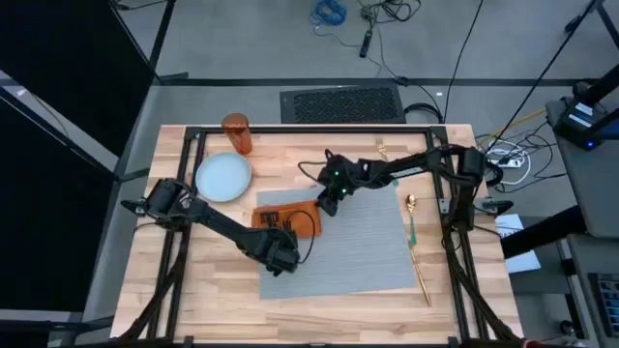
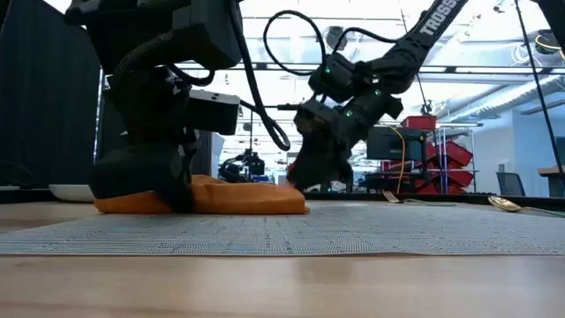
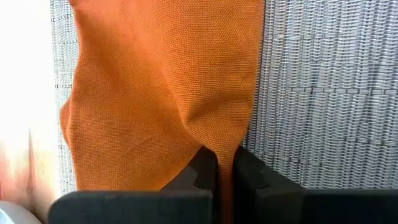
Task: Set table place
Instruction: Adjust the orange napkin to the top left of the placemat
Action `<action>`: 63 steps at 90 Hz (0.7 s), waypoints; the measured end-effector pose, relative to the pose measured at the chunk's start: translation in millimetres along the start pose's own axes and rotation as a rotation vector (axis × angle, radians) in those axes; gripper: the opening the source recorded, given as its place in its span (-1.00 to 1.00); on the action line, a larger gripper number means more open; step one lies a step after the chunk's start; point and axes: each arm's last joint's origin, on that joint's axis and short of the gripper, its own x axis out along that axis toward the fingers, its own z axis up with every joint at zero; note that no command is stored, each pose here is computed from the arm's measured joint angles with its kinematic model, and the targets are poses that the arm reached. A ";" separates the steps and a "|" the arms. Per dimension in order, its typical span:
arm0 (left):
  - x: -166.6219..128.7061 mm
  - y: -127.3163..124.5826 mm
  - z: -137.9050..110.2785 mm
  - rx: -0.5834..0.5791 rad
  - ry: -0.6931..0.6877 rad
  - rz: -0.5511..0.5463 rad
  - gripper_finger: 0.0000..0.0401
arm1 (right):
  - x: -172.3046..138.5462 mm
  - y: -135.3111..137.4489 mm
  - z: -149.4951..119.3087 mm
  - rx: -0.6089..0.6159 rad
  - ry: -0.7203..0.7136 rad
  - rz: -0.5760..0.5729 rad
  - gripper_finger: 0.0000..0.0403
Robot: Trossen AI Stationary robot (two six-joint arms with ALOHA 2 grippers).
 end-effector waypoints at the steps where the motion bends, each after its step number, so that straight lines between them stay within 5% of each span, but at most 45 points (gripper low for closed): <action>1: 0.0 0.0 0.0 0.000 0.000 0.000 -1.00 | -0.6 -1.0 -0.1 0.003 0.003 -0.003 -0.15; 22: -0.1 0.0 0.0 0.000 0.000 -0.002 -1.00 | 2.0 3.7 -4.4 0.024 0.039 0.031 0.02; 63: 0.0 0.3 0.2 -0.001 0.000 -0.003 -1.00 | 14.3 9.3 -10.8 0.064 0.055 0.045 0.04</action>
